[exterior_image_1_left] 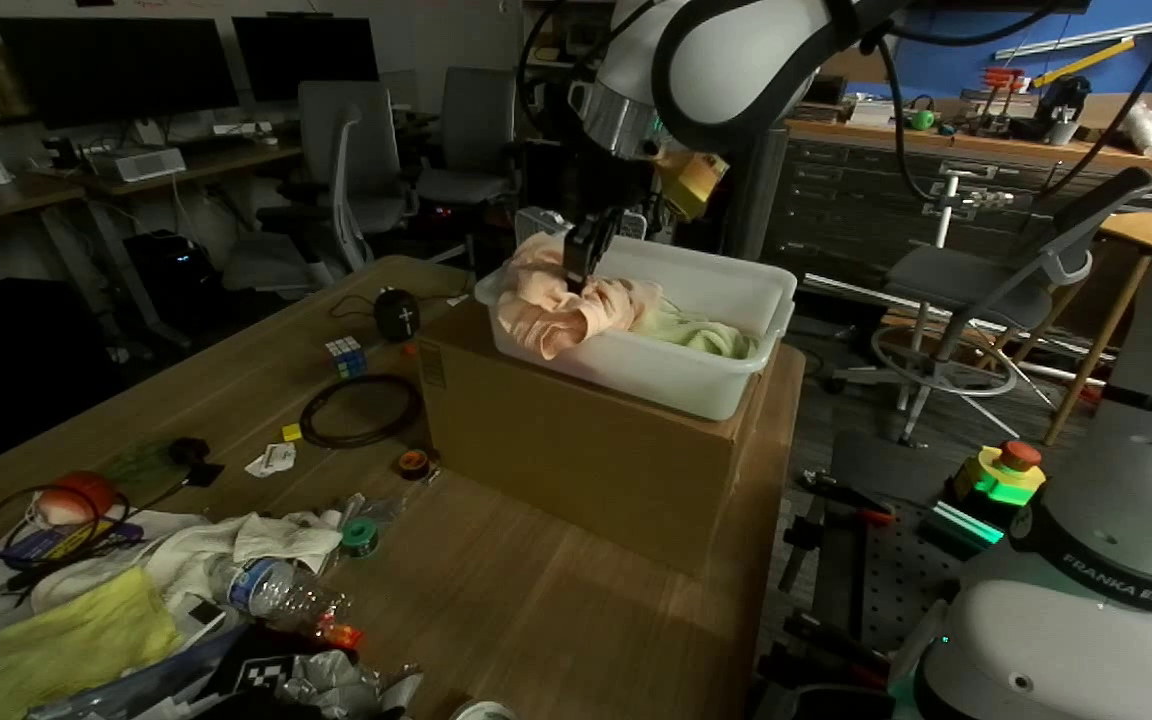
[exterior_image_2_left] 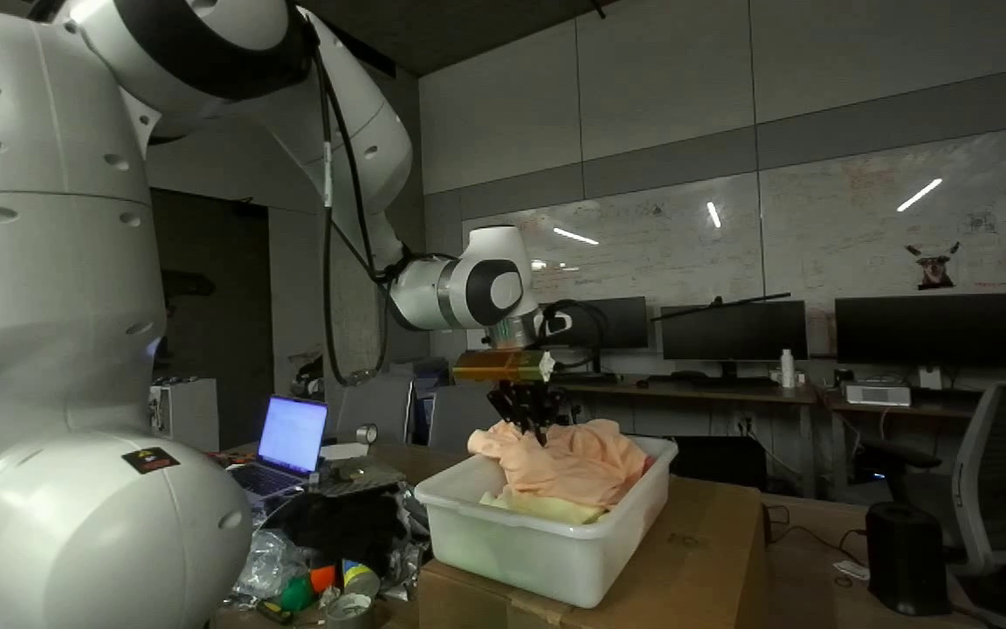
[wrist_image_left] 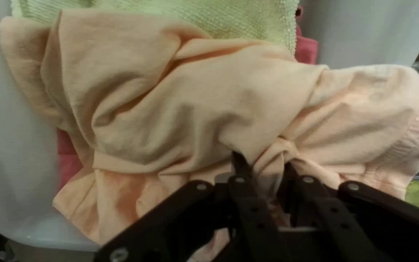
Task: Remove the clothes from the box and put them on the table
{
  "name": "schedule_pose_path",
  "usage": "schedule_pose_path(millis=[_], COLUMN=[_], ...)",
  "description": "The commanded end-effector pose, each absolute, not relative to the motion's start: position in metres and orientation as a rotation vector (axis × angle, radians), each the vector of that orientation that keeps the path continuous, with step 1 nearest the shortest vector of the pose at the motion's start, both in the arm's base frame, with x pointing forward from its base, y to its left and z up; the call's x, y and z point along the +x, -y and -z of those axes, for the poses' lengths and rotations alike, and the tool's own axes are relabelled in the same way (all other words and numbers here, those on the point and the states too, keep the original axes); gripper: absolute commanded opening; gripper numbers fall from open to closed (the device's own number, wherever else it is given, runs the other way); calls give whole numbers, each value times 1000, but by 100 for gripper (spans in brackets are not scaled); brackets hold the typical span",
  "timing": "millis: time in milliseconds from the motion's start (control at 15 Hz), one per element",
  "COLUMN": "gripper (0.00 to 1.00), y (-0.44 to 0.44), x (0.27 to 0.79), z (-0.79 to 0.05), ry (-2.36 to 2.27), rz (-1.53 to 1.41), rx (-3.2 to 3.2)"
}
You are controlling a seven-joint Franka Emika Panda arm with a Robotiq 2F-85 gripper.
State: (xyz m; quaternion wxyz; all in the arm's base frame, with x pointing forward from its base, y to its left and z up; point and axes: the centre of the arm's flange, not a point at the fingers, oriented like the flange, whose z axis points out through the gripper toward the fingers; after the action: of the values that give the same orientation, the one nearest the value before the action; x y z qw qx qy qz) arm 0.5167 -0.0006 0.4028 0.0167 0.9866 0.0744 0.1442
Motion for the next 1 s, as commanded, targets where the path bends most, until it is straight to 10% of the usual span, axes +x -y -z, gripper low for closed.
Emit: schedule_pose_path(millis=[0, 933], gripper=[5, 7], y=[0, -47], x=[520, 482], z=[-412, -493], ry=[-210, -246], rz=[-448, -657], rx=[3065, 2912])
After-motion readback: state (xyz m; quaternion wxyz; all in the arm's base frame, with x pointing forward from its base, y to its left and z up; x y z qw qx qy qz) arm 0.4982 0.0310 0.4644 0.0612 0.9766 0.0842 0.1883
